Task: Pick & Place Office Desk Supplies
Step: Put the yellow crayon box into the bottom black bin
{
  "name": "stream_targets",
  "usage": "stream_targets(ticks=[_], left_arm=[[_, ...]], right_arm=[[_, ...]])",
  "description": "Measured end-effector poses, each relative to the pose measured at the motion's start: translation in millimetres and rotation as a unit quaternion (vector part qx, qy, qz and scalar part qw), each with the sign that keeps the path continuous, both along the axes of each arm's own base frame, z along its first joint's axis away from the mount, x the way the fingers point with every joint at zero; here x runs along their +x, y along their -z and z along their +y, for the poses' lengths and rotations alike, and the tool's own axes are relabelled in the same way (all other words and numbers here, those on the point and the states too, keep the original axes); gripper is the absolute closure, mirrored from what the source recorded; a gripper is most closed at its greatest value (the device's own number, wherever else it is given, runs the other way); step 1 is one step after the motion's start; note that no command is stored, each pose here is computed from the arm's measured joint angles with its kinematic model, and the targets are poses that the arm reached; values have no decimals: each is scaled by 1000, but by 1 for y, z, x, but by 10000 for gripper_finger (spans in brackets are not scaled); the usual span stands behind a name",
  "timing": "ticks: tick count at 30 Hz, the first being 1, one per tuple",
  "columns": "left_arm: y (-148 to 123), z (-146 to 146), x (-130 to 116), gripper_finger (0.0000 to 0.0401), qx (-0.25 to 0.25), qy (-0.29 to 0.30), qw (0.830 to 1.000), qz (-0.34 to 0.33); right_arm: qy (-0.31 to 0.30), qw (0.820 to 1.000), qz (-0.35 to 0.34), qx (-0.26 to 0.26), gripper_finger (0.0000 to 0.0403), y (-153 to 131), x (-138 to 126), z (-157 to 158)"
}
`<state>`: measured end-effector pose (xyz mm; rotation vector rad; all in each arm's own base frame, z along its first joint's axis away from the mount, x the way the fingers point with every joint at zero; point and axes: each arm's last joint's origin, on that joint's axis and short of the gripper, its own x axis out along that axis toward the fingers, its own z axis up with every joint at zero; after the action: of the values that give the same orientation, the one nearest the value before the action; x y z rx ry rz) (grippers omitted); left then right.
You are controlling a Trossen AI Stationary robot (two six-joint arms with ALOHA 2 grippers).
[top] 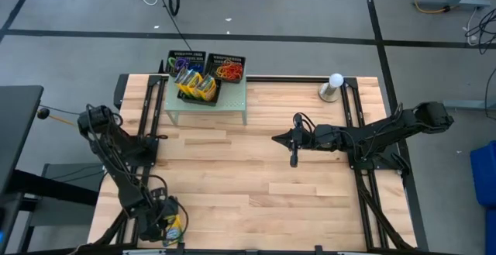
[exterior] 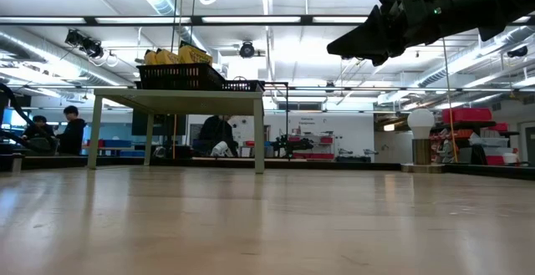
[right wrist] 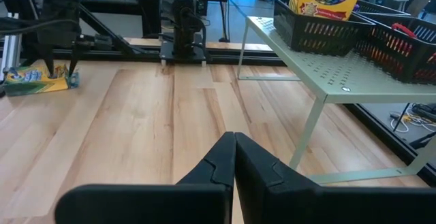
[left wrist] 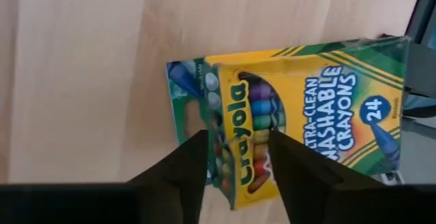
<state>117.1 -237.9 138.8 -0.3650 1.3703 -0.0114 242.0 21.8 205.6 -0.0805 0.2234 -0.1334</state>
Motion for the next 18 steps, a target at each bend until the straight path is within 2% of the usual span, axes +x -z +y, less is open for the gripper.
stream_targets(ticks=[5,11,14,18], left_arm=[[3,-1,1,294,5,3,1000,-2],[-7,1,5,386,24,18,999,-15],[-29,9,13,393,75,19,997,-27],[-59,22,31,395,161,26,983,-87]], right_arm=[[0,1000,0,0,392,0,0,0],[1,1000,-1,4,392,0,0,0],[5,1000,-4,22,392,0,0,0],[8,999,-6,35,392,0,0,0]])
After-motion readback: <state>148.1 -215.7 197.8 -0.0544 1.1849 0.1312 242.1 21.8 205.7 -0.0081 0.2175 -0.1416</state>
